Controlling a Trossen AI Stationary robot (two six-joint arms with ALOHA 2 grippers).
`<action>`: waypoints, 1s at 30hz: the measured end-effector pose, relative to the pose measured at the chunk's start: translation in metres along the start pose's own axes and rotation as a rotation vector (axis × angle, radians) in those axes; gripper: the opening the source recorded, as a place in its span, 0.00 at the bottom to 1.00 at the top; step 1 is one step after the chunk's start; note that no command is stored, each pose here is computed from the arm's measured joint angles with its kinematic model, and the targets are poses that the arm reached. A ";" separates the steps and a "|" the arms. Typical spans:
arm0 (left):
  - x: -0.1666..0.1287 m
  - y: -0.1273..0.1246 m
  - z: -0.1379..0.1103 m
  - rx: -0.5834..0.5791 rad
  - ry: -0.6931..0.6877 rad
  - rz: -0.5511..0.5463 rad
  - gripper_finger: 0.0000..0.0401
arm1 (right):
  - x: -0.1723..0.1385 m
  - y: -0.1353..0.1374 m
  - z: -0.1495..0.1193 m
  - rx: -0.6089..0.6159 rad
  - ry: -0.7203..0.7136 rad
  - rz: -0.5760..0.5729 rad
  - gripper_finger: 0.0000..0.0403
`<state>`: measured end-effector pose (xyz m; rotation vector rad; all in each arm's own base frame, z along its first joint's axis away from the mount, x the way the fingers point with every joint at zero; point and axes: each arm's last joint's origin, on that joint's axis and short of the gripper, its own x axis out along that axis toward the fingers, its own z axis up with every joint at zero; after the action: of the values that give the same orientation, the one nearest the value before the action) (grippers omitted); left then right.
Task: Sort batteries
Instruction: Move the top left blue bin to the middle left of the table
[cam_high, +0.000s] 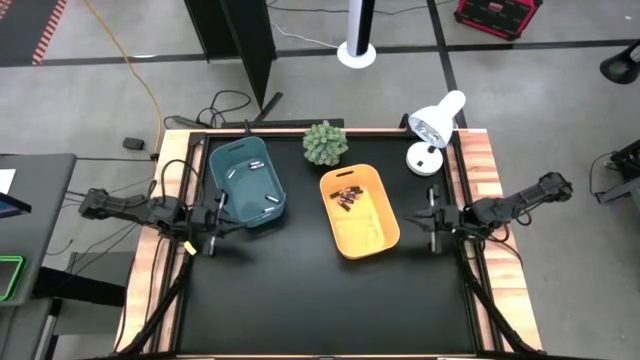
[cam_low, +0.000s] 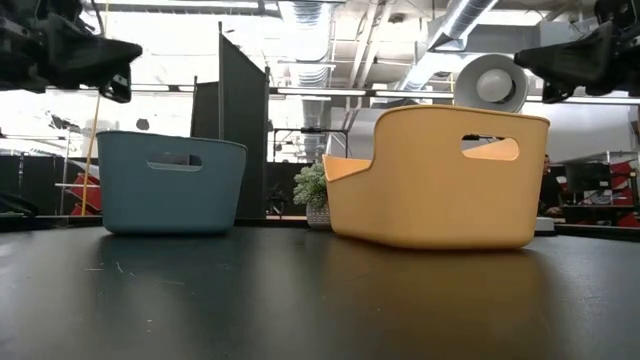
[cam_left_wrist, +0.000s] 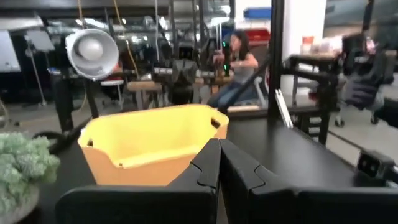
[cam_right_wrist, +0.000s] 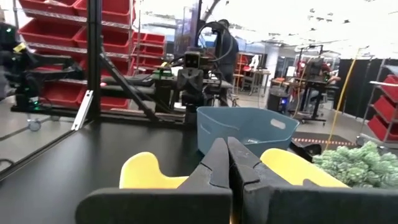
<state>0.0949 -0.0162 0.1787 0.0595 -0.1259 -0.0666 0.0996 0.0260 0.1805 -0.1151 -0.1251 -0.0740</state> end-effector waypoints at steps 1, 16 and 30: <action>0.000 0.000 -0.001 0.001 0.005 -0.005 0.00 | 0.000 0.001 -0.001 0.000 0.006 0.006 0.00; 0.000 -0.001 -0.007 0.029 0.060 -0.025 0.00 | -0.001 0.004 -0.011 -0.006 0.107 0.041 0.00; 0.000 -0.001 -0.009 -0.023 0.075 -0.029 0.00 | -0.002 0.005 -0.018 0.111 0.174 0.037 0.00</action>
<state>0.0959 -0.0172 0.1700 0.0411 -0.0488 -0.0950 0.0997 0.0287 0.1619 0.0002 0.0472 -0.0398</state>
